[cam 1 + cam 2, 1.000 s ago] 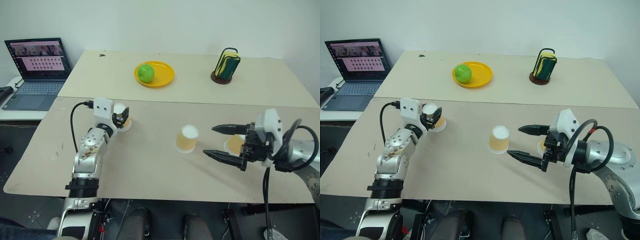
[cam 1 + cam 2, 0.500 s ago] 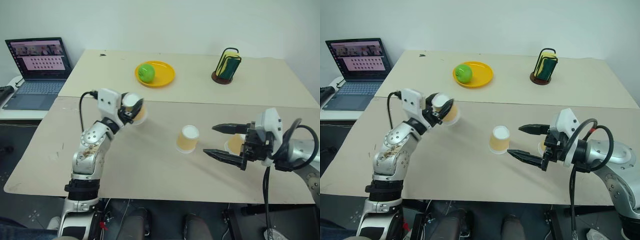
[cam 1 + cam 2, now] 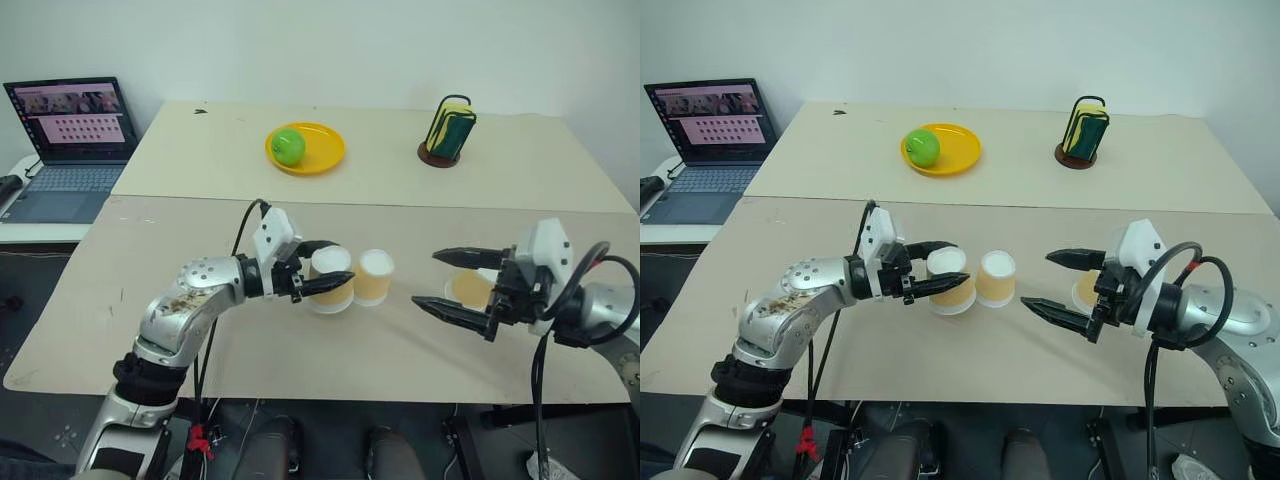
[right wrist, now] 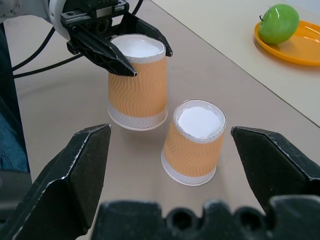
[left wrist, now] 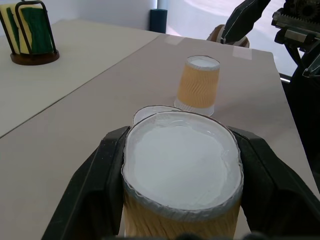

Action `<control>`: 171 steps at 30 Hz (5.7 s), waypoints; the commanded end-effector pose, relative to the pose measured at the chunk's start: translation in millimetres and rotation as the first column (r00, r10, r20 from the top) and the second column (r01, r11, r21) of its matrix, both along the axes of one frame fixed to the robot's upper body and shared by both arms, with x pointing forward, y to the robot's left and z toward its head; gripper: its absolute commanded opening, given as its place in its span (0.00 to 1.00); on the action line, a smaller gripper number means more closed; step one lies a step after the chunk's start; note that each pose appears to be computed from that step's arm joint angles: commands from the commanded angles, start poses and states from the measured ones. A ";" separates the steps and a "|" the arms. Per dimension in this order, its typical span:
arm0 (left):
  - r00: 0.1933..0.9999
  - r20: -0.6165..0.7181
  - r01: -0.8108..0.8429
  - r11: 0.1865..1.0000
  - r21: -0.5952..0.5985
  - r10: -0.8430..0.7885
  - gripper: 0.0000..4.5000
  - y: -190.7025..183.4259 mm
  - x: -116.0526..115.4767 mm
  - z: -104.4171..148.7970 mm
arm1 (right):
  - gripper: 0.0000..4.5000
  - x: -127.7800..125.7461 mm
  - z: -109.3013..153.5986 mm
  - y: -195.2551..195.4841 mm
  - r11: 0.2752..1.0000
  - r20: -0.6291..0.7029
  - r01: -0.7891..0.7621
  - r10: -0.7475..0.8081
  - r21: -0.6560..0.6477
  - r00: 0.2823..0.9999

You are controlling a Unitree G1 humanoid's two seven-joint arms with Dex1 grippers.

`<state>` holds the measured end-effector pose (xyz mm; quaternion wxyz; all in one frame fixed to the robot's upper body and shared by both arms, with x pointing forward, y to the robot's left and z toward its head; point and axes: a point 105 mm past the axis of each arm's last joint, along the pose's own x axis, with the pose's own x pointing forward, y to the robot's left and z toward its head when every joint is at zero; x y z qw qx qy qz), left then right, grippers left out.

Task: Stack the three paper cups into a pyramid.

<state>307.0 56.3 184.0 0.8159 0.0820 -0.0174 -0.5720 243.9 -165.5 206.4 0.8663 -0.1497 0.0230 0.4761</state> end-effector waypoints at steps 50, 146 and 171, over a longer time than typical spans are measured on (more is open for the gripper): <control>0.996 0.083 0.004 0.984 0.176 -0.019 0.98 -13.6 41.3 -41.4 | 1.00 -13.6 16.0 -5.8 0.998 0.088 0.064 -0.065 0.021 0.994; 0.994 -0.038 0.104 0.992 0.073 -0.101 1.00 34.0 -69.1 47.1 | 1.00 51.4 -17.7 -109.0 0.947 0.013 0.320 -0.320 -0.007 0.947; 0.996 -0.053 0.075 0.994 0.075 -0.071 1.00 34.6 -67.7 43.3 | 1.00 83.9 -46.8 -103.5 0.941 -0.057 0.338 -0.336 0.029 0.940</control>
